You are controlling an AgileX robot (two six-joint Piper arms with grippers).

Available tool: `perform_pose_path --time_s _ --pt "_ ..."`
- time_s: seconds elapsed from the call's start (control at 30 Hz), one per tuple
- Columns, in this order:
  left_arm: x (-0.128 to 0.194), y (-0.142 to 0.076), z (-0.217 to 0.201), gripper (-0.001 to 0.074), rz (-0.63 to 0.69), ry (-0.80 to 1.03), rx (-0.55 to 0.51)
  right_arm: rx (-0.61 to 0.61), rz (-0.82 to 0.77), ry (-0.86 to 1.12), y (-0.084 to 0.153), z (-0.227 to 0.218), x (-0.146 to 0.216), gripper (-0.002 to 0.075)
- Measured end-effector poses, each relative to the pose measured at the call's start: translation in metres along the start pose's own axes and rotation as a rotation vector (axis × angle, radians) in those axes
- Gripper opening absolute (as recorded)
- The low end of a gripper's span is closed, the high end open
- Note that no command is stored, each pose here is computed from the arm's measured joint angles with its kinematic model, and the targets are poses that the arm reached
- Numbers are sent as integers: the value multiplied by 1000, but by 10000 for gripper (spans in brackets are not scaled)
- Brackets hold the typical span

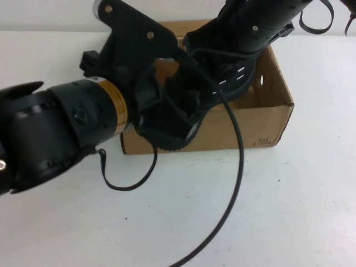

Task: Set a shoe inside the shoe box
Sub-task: Hand over the shoe

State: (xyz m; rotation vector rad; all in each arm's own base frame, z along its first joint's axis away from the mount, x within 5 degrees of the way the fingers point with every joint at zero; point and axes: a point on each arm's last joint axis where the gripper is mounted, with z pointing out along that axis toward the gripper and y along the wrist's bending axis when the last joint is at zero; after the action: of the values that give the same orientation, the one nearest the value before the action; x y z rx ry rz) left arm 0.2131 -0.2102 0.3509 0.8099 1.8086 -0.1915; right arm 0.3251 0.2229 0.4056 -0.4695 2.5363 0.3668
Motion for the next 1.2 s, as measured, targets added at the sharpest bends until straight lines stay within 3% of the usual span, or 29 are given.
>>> perform_pose_path --time_s 0.47,0.5,0.57,0.63,0.73,0.87,1.07,1.2 --pt "7 -11 18 626 -23 29 28 -21 5 -7 2 -2 -1 4" --pt "7 -10 18 589 -32 31 26 -31 9 -9 3 -3 -2 4" --pt "8 -10 18 433 -44 40 19 -50 13 -10 4 -5 -2 4" --pt "9 -9 18 201 -44 50 6 -71 6 -5 6 -5 -2 4" --pt "10 -8 18 67 -39 59 -3 -87 1 -2 8 -5 -1 4" --pt "10 -8 18 29 -35 59 -3 -90 -84 -6 8 -5 -1 4" --pt "4 -6 9 23 -20 26 -6 -100 -387 -21 9 -6 -1 15" --pt "-3 -2 -4 22 7 -17 -7 -104 -522 -84 10 -24 -2 152"
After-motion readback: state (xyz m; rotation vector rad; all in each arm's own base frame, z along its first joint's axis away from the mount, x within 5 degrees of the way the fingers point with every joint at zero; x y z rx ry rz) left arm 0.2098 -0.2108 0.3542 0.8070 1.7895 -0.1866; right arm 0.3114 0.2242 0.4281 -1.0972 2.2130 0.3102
